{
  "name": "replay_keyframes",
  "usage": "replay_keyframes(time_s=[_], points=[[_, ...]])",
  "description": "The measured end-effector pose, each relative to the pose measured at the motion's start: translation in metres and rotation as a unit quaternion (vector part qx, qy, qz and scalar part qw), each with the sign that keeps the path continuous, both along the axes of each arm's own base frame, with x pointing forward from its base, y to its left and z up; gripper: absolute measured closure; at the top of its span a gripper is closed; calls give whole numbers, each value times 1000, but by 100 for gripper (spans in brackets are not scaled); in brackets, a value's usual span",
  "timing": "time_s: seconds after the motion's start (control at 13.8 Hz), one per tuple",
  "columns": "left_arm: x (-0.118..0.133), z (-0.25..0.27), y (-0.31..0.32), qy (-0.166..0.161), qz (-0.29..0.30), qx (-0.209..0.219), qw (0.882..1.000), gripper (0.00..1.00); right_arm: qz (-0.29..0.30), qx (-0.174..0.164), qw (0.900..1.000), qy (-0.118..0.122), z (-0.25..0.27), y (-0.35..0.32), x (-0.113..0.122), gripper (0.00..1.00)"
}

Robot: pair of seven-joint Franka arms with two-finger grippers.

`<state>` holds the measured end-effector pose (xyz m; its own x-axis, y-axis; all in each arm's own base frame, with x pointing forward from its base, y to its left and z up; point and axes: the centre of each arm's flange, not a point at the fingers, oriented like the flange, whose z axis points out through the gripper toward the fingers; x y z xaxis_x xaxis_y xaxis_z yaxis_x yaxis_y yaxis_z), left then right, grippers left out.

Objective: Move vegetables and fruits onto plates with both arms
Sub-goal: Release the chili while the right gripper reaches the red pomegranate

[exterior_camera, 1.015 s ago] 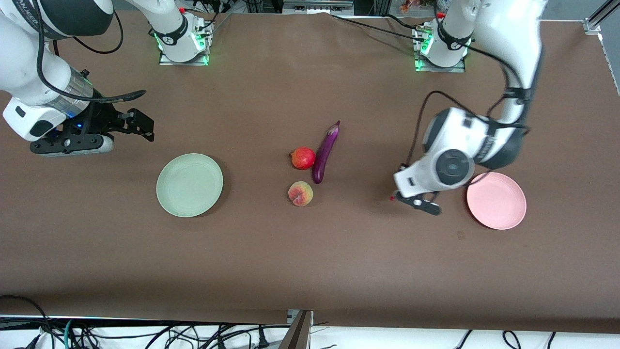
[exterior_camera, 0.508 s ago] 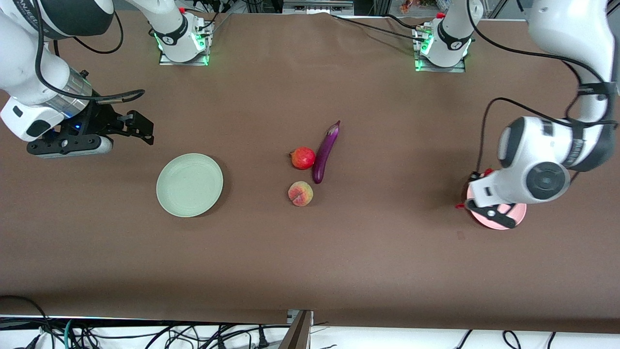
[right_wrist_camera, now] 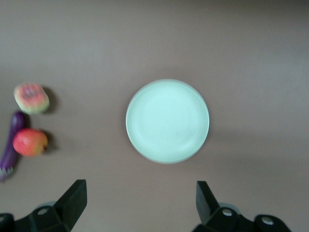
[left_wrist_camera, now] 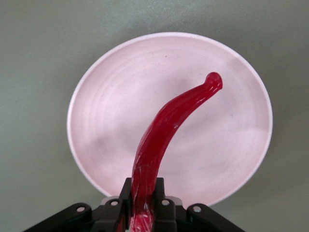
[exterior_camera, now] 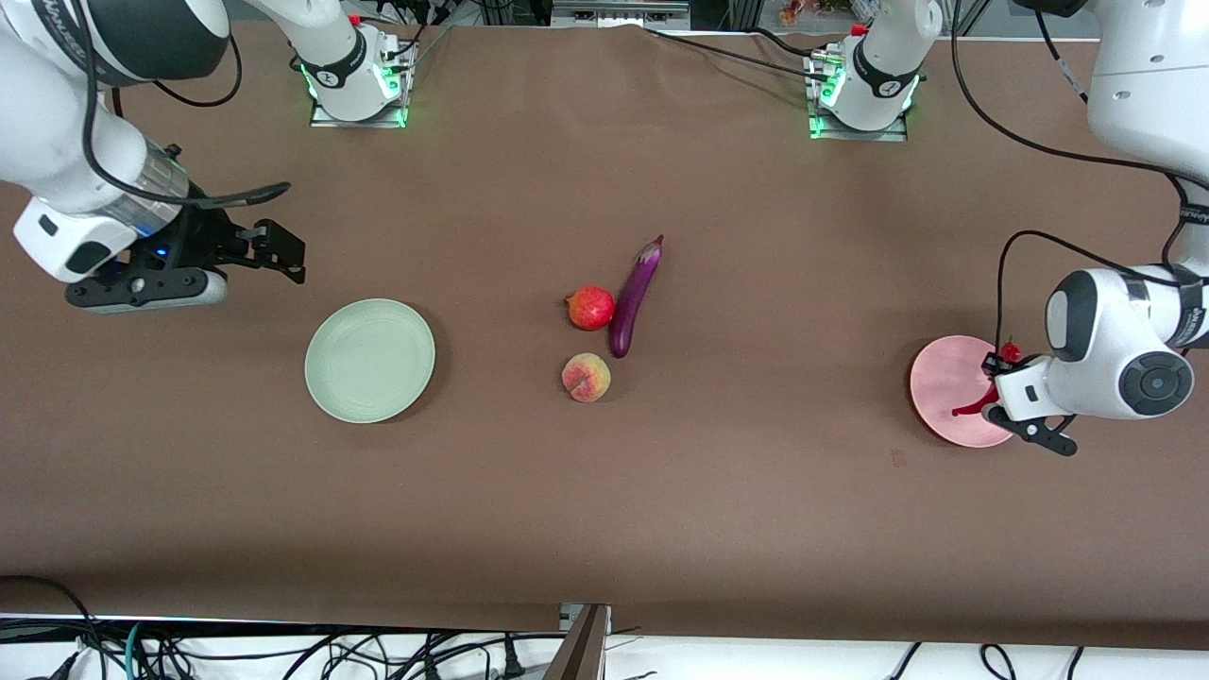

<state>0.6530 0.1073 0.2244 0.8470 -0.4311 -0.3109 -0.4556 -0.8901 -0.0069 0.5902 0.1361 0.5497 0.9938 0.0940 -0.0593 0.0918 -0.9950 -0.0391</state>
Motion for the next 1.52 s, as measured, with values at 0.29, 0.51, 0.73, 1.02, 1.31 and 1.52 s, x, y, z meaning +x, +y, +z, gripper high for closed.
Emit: replay_keyframes(time_s=[0.29, 0.51, 0.73, 1.02, 1.31, 1.52], points=[[5, 4, -7, -3, -23, -6, 1000, 44, 9, 6, 998, 57, -50, 55, -3, 0], [6, 7, -9, -5, -33, -9, 999, 15, -24, 6, 999, 48, -99, 139, -7, 0], [8, 18, -20, 2, -38, -12, 999, 0, -84, 5, 996, 18, -171, 257, -37, 0], [9, 99, -53, 26, -46, -17, 998, 0, -121, 11, 993, -9, -274, 366, -94, 0], [1, 213, -61, 49, -22, -30, 998, 0, -130, 4, 991, -11, -294, 371, -93, 0], [-3, 280, -71, 43, -21, -32, 998, 0, -113, -11, 993, -28, -299, 369, -92, 0]])
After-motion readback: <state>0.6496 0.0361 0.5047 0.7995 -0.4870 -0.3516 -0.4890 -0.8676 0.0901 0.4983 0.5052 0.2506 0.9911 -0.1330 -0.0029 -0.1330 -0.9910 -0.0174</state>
